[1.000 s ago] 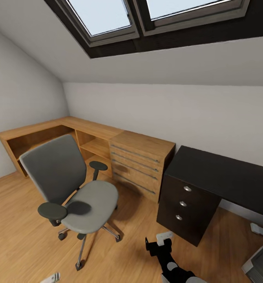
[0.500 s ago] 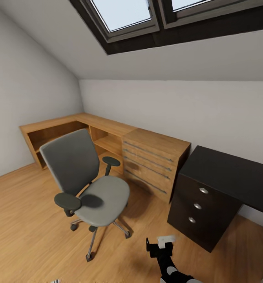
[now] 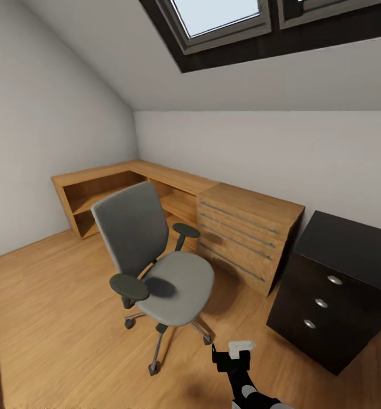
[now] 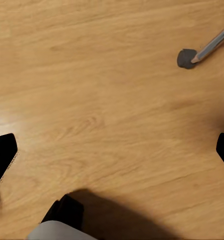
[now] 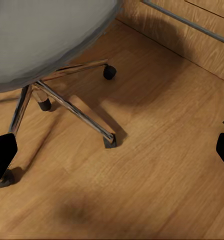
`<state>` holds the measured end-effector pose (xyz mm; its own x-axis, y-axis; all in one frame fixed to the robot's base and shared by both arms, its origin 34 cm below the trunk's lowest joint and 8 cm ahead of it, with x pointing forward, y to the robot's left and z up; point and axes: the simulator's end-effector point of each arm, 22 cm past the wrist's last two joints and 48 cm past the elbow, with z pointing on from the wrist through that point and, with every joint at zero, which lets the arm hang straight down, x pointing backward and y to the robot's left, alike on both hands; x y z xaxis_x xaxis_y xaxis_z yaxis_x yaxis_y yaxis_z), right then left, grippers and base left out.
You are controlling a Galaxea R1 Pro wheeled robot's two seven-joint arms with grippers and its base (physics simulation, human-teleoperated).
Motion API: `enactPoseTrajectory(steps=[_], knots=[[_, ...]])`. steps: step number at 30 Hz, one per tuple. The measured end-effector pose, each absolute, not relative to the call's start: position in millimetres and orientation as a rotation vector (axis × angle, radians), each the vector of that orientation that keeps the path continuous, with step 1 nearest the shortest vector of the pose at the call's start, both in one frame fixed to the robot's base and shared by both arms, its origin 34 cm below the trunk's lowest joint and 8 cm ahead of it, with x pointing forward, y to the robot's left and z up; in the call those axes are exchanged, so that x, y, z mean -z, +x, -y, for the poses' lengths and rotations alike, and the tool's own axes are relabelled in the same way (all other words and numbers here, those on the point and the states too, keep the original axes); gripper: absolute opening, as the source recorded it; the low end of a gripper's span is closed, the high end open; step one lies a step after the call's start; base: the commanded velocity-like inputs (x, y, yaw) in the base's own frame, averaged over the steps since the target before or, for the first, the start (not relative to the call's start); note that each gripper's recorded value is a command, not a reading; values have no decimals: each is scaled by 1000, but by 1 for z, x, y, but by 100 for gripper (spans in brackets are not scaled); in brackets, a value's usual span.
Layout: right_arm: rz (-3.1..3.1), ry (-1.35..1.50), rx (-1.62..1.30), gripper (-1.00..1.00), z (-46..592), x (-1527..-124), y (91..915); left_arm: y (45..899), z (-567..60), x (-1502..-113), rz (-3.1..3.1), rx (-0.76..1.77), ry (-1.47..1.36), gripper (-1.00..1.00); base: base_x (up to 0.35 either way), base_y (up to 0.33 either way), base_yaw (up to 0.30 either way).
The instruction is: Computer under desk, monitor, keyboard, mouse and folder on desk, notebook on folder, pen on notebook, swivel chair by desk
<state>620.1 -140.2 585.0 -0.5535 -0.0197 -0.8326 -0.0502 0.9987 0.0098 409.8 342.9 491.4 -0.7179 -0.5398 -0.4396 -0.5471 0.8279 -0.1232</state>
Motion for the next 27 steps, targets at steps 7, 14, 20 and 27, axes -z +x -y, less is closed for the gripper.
enactPoseTrajectory(steps=[7,14,20,27], knots=[[-2164,-48,-40,100,140,-569,618,409,-345,-479,-2535,-31,-801,100,9,20,206],[-2171,-48,-40,100,140,-553,615,406,-345,-464,-2540,-35,-801,100,1,1,205],[-2177,-47,-40,100,140,-539,613,403,-345,-451,-2545,-38,-802,100,0,0,181],[-2184,-49,-41,100,140,-523,610,400,-343,-436,-2552,-39,-803,100,0,0,125]])
